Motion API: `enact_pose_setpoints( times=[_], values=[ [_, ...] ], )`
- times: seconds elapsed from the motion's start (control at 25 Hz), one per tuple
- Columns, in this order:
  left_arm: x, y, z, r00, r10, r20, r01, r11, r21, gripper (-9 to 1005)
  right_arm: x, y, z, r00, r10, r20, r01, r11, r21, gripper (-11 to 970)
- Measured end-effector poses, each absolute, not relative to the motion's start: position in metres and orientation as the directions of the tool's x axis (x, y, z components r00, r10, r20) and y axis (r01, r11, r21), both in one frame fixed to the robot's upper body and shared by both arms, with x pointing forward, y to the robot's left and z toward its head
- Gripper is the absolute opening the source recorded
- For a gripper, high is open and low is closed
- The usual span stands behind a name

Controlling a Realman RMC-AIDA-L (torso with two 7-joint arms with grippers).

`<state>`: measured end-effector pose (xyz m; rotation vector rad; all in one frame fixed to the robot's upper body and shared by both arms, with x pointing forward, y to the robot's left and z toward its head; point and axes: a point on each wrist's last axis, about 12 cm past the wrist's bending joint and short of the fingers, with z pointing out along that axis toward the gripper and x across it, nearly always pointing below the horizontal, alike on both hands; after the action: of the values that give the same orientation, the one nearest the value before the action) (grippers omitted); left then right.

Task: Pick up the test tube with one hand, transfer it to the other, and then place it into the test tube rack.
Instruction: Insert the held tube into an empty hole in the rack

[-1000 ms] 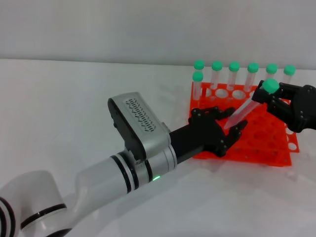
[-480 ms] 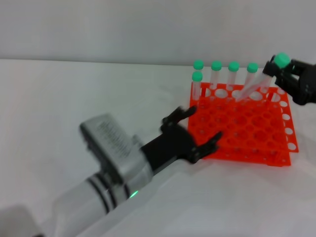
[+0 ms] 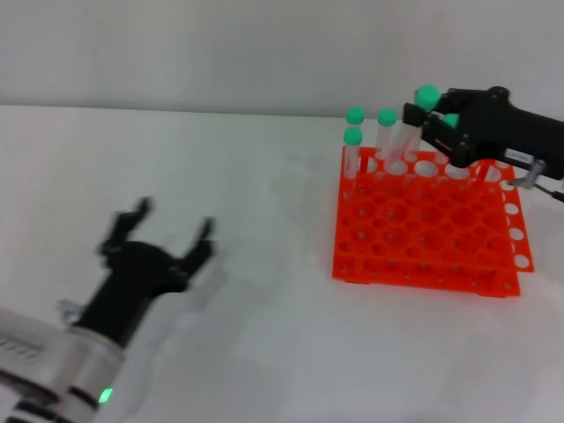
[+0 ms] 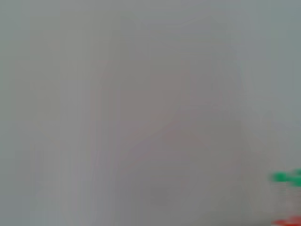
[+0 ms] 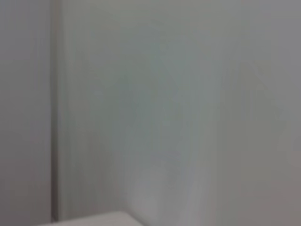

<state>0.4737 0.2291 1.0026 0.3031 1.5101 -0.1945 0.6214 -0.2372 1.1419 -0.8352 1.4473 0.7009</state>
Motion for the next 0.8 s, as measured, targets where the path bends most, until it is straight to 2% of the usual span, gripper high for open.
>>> enact_pose_setpoints(
  times=[0.24,0.8],
  values=[
    [0.464,0.249,0.997,0.029,0.035,-0.999,0.191,0.981,0.04,894,0.636,-0.217,1.137,-0.04,-0.166,-0.985,-0.817,0.573,-0.063,200],
    [0.466,0.25,0.997,0.02,0.03,-0.999,0.182,0.983,0.033,894,0.653,-0.2,1.134,-0.068,-0.246,-0.967,-0.777,0.62,-0.103,201]
  ],
)
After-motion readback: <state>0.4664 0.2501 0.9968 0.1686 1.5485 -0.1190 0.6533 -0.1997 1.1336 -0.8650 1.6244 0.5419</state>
